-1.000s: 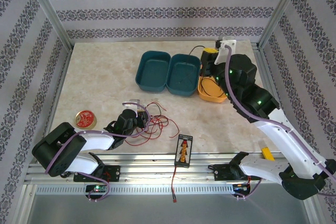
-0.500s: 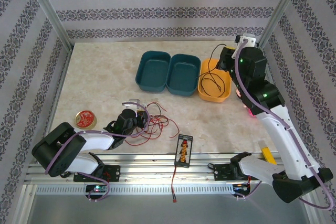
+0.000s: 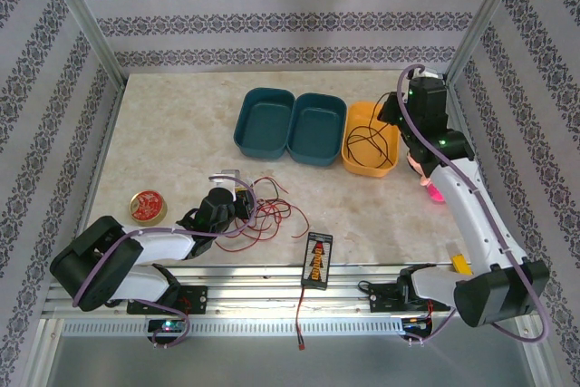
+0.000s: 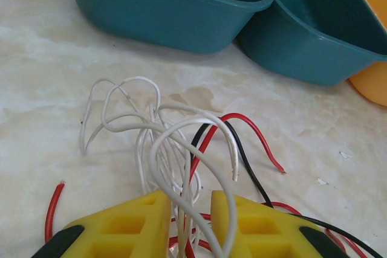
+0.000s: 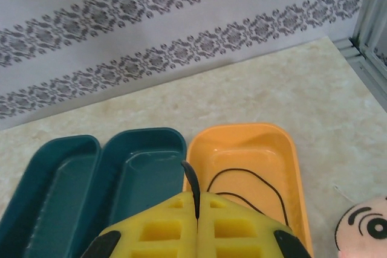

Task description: Untangle the cables

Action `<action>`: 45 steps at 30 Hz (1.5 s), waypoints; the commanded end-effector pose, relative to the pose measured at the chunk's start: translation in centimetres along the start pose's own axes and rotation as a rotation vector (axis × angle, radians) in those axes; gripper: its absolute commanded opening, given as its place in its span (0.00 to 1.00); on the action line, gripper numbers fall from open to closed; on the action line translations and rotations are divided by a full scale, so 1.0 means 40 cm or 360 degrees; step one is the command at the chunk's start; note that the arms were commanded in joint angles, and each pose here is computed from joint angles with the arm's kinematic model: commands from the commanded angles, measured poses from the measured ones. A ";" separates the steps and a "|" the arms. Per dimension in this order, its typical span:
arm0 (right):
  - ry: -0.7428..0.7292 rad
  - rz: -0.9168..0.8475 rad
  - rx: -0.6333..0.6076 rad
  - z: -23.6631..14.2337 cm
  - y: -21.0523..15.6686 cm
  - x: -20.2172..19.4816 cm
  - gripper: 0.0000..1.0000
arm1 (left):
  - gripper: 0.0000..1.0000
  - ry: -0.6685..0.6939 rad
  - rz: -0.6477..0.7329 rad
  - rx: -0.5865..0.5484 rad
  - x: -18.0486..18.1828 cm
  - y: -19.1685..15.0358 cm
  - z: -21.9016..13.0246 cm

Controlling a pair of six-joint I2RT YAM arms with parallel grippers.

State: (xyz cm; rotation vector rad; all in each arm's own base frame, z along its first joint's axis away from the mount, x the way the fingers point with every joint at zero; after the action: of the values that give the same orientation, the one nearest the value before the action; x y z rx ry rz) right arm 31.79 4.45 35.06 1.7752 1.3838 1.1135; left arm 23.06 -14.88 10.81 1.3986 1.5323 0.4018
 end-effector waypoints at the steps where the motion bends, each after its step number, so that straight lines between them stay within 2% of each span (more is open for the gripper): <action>1: 0.0018 0.0024 -0.0005 0.023 -0.007 -0.003 0.00 | 0.24 0.0032 -0.0019 -0.0014 0.010 0.008 -0.005; 6: -0.0010 0.0030 0.0041 0.063 -0.024 -0.014 0.00 | 0.24 0.0031 -0.0019 -0.0015 0.010 0.009 -0.005; 22: 0.0124 0.0067 0.0183 0.190 -0.028 0.021 0.00 | 0.24 0.0021 -0.0027 -0.0016 0.007 0.010 -0.003; 33: -0.0037 0.0019 0.0351 0.304 -0.086 -0.057 0.00 | 0.24 0.0013 -0.0030 -0.0010 0.004 0.011 0.001; 45: -0.0368 -0.0223 0.0529 0.399 -0.140 -0.125 0.00 | 0.24 0.0027 -0.0036 -0.0015 0.010 0.010 -0.008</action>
State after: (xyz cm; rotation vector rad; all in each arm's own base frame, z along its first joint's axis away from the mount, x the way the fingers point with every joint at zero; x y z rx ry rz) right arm 42.49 2.36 21.34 1.9779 1.5914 0.6998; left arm 23.01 -14.84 10.96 1.3959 1.5305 0.4016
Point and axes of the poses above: each hand's point on the last joint's axis, 136 mm out from that joint toward the fingers, its own z axis out along the fingers, its own x axis along the line the jaws close on, y = z × x, the point moved 8 cm from there along -z, back along the fingers, and after that the axes turned 3 degrees about -z, right-handed, at the moved point
